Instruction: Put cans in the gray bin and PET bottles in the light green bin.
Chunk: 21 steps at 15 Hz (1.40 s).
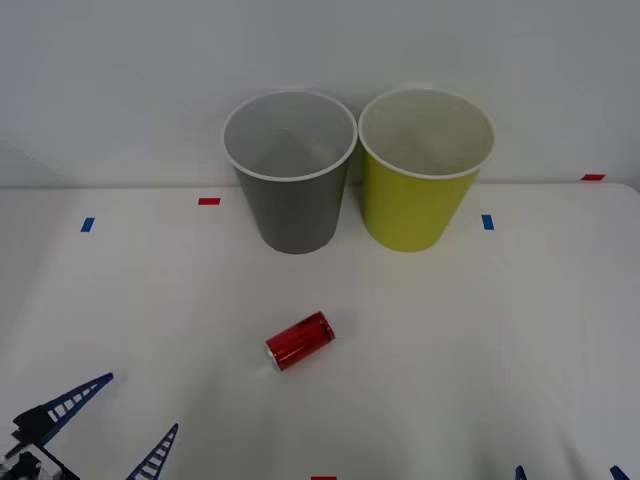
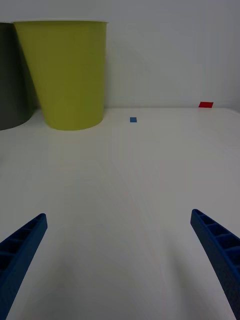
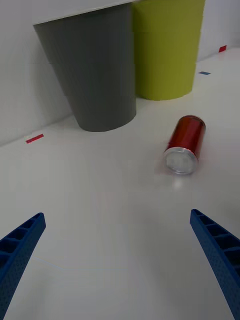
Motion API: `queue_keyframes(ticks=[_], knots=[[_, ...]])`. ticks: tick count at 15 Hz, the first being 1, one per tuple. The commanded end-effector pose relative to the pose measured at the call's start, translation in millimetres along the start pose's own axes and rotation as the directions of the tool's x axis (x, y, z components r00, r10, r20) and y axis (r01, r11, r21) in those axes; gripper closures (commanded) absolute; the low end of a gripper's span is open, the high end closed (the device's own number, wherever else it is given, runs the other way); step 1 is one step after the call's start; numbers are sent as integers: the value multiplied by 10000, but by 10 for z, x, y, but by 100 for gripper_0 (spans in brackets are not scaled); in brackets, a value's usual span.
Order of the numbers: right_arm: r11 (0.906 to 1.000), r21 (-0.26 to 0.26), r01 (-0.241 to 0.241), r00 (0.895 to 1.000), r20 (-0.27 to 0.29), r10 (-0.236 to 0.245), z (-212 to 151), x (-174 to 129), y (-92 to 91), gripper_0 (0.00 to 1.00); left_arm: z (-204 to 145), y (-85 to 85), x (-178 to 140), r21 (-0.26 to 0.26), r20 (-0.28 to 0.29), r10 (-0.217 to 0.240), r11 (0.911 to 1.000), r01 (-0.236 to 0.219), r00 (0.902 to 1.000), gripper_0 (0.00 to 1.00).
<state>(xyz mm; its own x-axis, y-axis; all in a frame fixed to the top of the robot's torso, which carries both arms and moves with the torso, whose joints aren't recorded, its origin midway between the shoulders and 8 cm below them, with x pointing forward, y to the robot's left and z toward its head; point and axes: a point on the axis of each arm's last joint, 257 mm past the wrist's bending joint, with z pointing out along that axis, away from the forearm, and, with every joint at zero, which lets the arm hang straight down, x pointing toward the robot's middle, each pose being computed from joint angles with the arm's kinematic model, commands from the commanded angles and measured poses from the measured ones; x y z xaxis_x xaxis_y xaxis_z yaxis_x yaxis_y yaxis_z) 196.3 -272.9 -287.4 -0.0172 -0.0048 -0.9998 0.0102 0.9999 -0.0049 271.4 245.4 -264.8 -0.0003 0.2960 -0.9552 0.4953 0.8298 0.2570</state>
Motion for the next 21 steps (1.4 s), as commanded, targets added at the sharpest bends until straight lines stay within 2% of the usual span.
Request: queue_keyframes(ticks=[1, 3, 6, 8, 10, 12, 16, 17, 19, 20, 21], knots=[[10000, 0, 1, 10000, 0, -1, 0, 0, 0, 0, 134, 17, -44, 346, -188, 305, 9990, -298, 9994, 0], [10000, 0, 1, 10000, 0, -1, 0, 0, 0, 0, 248, 29, -65, 572, -405, 603, 9967, -579, 9974, 0], [10000, 0, 1, 10000, 0, -1, 0, 0, 0, 0, 398, -77, -158, 1045, -1144, 853, 9918, -734, 9898, 0], [10000, 0, 1, 10000, 0, -1, 0, 0, 0, 0, 511, -38, -203, 1254, -1930, 1338, 9859, -1108, 9720, 0], [10000, 0, 1, 10000, 0, -1, 0, 0, 0, 0, 619, 12, -252, 1367, -2385, 1736, 9801, -1440, 9555, 0], [10000, 0, 1, 10000, 0, -1, 0, 0, 0, 0, 697, 14, -289, 1568, -2895, 2110, 9727, -1712, 9336, 0], [10000, 0, 1, 10000, 0, -1, 0, 0, 0, 0, 688, 68, -470, 1901, -4166, 3018, 9513, -2425, 8575, 0], [10000, 0, 1, 10000, 0, -1, 0, 0, 0, 0, 695, 70, -510, 1998, -4339, 3181, 9463, -2542, 8429, 0], [10000, 0, 1, 10000, 0, -1, 0, 0, 0, 0, 746, 69, -555, 2217, -4592, 3245, 9433, -2470, 8269, 0], [10000, 0, 1, 10000, 0, -1, 0, 0, 0, 0, 782, 55, -582, 2415, -4663, 3374, 9379, -2492, 8178, 0], [10000, 0, 1, 10000, 0, -1, 0, 0, 0, 0, 820, 51, -606, 2689, -4701, 3761, 9227, -2763, 7985, 0]])
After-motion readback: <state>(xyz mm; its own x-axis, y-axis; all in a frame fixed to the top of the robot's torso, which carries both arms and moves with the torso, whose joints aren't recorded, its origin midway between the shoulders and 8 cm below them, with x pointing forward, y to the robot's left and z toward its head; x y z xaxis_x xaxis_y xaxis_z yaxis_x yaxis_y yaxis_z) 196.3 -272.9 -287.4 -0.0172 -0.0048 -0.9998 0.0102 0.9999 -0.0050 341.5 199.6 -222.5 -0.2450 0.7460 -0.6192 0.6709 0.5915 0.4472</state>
